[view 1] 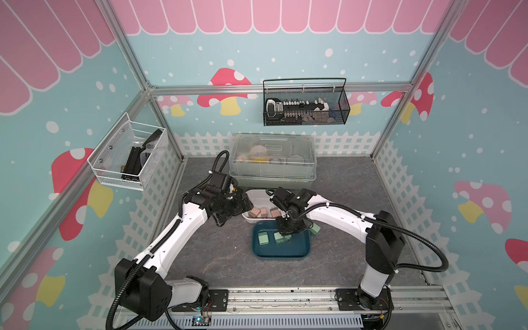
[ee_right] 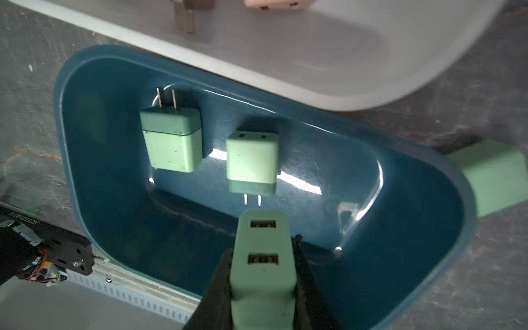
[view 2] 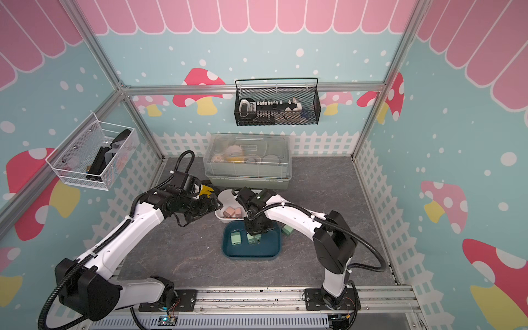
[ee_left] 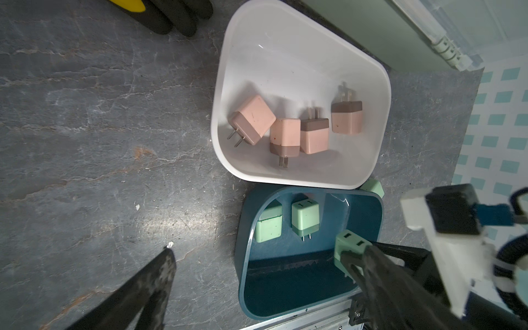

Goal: Place the plugs by color into the storage box
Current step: Place the plug in the storage box.

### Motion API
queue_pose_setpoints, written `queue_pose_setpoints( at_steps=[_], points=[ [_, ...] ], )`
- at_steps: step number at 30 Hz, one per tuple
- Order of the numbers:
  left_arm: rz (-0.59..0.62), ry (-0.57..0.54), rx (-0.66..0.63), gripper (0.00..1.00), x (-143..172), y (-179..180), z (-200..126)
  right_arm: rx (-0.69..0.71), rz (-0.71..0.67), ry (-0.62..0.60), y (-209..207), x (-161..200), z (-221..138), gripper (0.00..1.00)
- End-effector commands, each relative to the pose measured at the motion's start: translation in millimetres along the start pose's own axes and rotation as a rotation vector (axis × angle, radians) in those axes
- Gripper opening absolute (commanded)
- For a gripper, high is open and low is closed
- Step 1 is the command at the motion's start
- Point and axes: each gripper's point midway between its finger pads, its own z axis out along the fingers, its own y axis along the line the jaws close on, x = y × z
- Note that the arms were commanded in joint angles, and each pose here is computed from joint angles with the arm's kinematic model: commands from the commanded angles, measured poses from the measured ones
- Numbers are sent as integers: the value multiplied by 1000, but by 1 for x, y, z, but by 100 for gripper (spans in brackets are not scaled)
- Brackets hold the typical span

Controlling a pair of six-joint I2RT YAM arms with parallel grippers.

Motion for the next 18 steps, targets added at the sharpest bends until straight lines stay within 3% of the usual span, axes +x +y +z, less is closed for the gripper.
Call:
queue_pose_setpoints(
  at_steps=[1, 9, 18],
  points=[
    [-2, -15, 13, 98, -1, 0, -3, 7, -85, 6, 18, -2, 3, 15],
    [5, -11, 10, 98, 0, 1, -4, 71, -185, 75, 34, 5, 35, 15],
    [14, -8, 15, 98, 2, 2, -4, 163, -196, 55, 27, -14, 47, 16]
  ],
)
